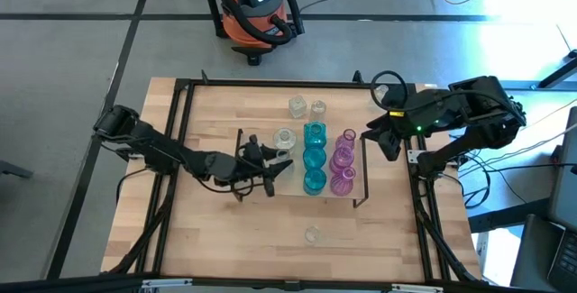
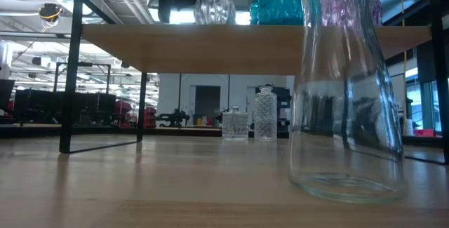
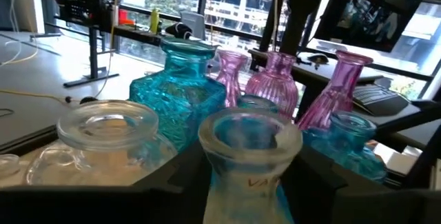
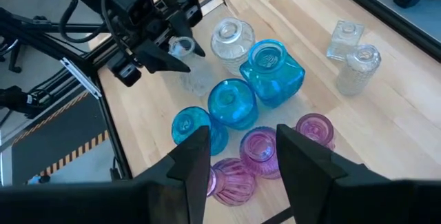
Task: Sort vases onto shelf
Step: Put the bottom right transparent vase on the shelf, then put the top right transparent vase on the shelf
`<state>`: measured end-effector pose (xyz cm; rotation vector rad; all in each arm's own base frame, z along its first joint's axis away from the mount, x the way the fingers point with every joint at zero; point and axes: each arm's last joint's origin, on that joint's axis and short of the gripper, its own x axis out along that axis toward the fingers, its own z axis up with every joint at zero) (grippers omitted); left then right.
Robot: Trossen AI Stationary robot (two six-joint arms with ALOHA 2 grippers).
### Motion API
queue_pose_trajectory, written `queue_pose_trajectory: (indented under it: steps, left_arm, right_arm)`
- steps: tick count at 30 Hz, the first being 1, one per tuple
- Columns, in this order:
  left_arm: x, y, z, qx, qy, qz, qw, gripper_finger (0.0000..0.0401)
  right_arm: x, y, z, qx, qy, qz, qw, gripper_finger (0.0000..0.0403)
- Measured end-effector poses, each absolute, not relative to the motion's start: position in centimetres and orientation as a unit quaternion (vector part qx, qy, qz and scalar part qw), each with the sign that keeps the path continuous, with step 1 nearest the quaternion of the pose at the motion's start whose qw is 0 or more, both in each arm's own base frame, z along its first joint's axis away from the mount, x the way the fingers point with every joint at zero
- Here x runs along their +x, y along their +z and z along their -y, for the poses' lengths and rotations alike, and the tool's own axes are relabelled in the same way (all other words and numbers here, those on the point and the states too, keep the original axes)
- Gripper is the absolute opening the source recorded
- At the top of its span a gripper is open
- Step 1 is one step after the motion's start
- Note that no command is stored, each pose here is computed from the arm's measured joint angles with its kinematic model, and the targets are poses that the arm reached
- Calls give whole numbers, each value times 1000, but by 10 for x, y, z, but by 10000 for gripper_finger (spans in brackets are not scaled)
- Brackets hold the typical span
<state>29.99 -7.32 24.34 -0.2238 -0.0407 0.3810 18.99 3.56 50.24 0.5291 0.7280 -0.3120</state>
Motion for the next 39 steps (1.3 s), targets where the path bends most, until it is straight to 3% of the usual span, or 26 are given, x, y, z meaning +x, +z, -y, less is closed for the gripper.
queue_pose_trajectory:
  steps: [20, 29, 39]
  left_arm:
    - [302, 243, 71, -110, 159, 15, 981, 165]
    - [305, 243, 61, -124, 151, 18, 981, 194]
    - [305, 253, 60, -142, 146, 63, 977, 198]
  right_arm:
    - [192, 502, -35, 263, -168, -339, 887, 150]
    - [193, 503, -35, 266, -167, -335, 888, 150]
    - [193, 503, -36, 268, -163, -335, 888, 150]
